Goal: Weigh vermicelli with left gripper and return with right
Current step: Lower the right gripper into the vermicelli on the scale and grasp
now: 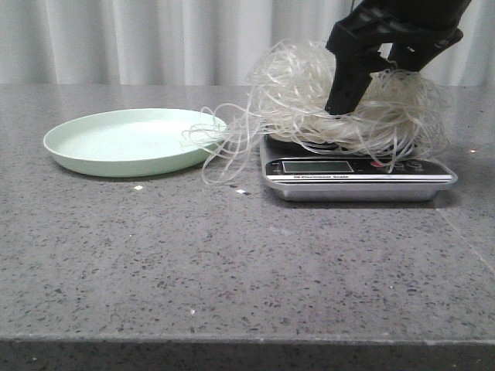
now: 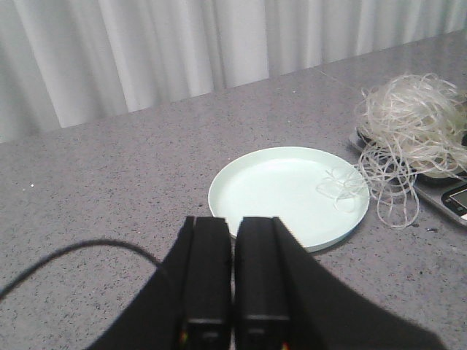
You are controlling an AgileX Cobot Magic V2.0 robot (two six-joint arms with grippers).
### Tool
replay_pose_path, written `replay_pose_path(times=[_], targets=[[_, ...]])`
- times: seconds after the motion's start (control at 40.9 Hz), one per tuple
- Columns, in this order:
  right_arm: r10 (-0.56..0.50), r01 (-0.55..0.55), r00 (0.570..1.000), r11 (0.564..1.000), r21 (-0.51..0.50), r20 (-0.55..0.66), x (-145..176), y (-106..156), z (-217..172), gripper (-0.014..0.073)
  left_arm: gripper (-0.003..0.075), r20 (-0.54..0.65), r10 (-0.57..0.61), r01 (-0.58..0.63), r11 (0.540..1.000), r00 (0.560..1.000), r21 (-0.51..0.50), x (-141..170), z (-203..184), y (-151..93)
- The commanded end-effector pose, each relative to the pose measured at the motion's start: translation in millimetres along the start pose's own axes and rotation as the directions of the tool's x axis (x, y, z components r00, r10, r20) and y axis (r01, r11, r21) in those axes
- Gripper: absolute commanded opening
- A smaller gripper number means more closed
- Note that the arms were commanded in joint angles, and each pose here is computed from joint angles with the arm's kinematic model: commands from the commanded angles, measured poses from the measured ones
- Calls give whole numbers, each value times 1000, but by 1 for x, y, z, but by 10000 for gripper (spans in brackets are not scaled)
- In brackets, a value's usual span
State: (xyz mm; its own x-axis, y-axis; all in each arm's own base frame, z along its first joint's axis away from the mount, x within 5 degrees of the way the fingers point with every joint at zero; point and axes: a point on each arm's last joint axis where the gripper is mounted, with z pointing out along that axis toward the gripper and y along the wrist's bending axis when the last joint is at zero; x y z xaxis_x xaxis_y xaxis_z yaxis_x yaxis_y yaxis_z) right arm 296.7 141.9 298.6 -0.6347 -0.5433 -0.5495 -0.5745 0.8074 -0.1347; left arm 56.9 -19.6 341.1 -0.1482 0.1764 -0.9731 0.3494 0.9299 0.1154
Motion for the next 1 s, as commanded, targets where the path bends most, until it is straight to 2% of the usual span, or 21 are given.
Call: replay_pose_path(times=[0.0, 0.147, 0.22, 0.538, 0.758, 0.978], targets=[[-14, 13, 998, 1000, 23, 63, -9, -3, -15, 415, 137, 80, -12, 12, 1000, 997, -10, -13, -2, 2], [-14, 13, 999, 1000, 19, 43, -7, -3, -15, 133, 137, 80, -3, 4, 1000, 997, -16, -13, -2, 2], [-14, 13, 999, 1000, 18, 38, -7, -3, -15, 161, 137, 80, -3, 4, 1000, 997, -16, -13, -2, 2], [-14, 12, 997, 1000, 26, 73, -8, -3, -27, 149, 137, 80, -3, 4, 1000, 997, -16, -13, -2, 2], [-14, 8, 988, 999, 44, 155, -13, -5, -54, 149, 137, 80, -3, 4, 1000, 997, -16, -13, -2, 2], [-16, -2, 966, 998, 69, 256, -35, -11, -96, 149, 137, 80, -3, 4, 1000, 997, -16, -13, -2, 2]])
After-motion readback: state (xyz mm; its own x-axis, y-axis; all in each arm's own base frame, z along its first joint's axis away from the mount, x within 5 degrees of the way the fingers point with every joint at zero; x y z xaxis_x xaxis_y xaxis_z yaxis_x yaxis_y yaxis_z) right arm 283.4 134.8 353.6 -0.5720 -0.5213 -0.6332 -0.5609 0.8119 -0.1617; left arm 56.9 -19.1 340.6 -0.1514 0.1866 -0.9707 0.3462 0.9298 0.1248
